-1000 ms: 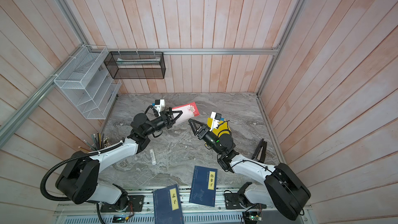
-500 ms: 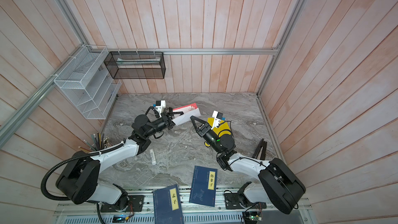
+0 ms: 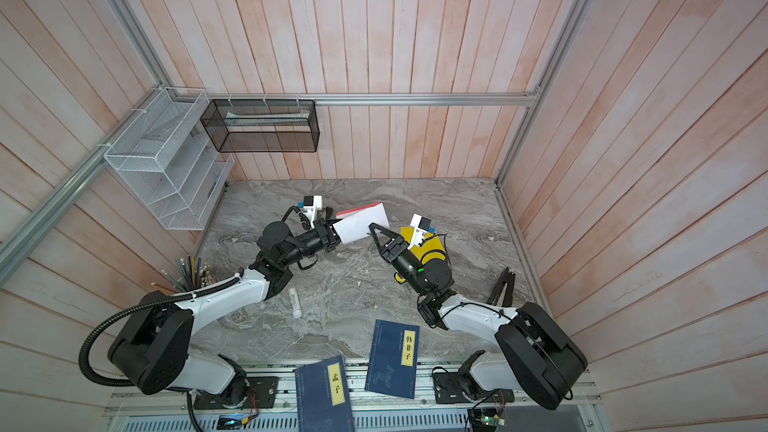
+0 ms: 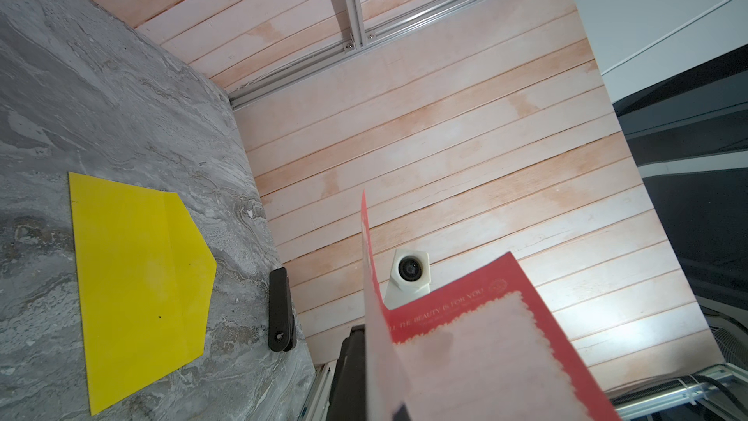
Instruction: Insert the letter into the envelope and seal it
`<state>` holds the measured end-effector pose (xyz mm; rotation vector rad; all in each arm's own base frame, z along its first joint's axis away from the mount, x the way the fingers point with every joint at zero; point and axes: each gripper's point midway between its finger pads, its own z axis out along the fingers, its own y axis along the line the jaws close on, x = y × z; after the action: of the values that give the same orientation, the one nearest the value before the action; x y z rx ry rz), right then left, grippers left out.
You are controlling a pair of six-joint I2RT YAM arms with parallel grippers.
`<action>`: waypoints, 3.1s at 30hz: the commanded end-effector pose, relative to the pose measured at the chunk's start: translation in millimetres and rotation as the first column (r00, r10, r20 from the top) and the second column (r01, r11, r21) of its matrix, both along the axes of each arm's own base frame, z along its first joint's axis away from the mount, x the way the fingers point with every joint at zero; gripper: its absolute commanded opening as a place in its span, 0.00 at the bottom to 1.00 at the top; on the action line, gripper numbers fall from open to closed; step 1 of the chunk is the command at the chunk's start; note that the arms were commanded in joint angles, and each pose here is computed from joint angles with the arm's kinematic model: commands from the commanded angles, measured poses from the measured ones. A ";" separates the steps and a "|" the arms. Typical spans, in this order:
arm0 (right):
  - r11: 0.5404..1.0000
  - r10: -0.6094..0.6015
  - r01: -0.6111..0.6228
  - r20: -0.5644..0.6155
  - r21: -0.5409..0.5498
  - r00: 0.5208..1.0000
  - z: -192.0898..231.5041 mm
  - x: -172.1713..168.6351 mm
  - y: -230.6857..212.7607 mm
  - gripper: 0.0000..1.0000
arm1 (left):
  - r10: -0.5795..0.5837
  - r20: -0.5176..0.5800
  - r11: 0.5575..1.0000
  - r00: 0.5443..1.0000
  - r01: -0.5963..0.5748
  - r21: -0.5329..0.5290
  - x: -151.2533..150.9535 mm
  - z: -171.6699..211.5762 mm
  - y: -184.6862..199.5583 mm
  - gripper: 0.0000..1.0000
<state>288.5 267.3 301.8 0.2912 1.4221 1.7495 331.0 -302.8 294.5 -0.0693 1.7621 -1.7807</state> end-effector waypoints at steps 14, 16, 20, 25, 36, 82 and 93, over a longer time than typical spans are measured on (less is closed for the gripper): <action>0.999 -0.041 0.042 -0.018 0.030 0.999 -9.1 3.2 -9.4 0.25 | 0.010 0.059 1.000 0.998 -0.009 -0.014 -5.4 16.1 0.4 0.00; 0.999 -0.038 0.039 -0.019 0.037 0.999 -9.7 3.4 -9.1 0.24 | 0.007 0.057 1.000 0.998 -0.006 -0.015 -5.8 14.9 -0.6 0.00; 0.998 -0.028 0.029 -0.016 0.051 0.999 -8.9 3.0 -8.0 0.21 | 0.005 0.054 1.000 0.999 -0.004 -0.015 -6.5 12.7 -1.5 0.00; 0.998 -0.031 0.032 -0.014 0.058 0.999 -8.7 2.2 -9.7 0.13 | 0.004 0.053 1.000 0.999 -0.003 -0.015 -7.9 12.3 -1.4 0.00; 0.994 -0.070 0.068 0.020 0.089 0.997 6.4 -2.3 -22.8 0.00 | 0.013 0.060 1.000 0.998 -0.012 -0.017 -10.5 12.5 2.3 0.18; 0.252 0.573 0.374 0.449 -0.893 0.685 -34.6 -45.9 2.5 0.00 | -0.400 0.687 0.533 0.607 -0.456 0.713 -68.7 19.6 53.1 0.83; 0.239 0.693 0.390 0.437 -0.889 0.573 -39.5 -67.7 15.3 0.00 | -0.518 0.664 0.557 0.540 -0.376 0.741 -98.8 13.1 46.6 0.87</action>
<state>230.8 277.6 264.0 -1.2686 1.5142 0.4864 244.5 -251.5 316.6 1.0620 1.5958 -0.4875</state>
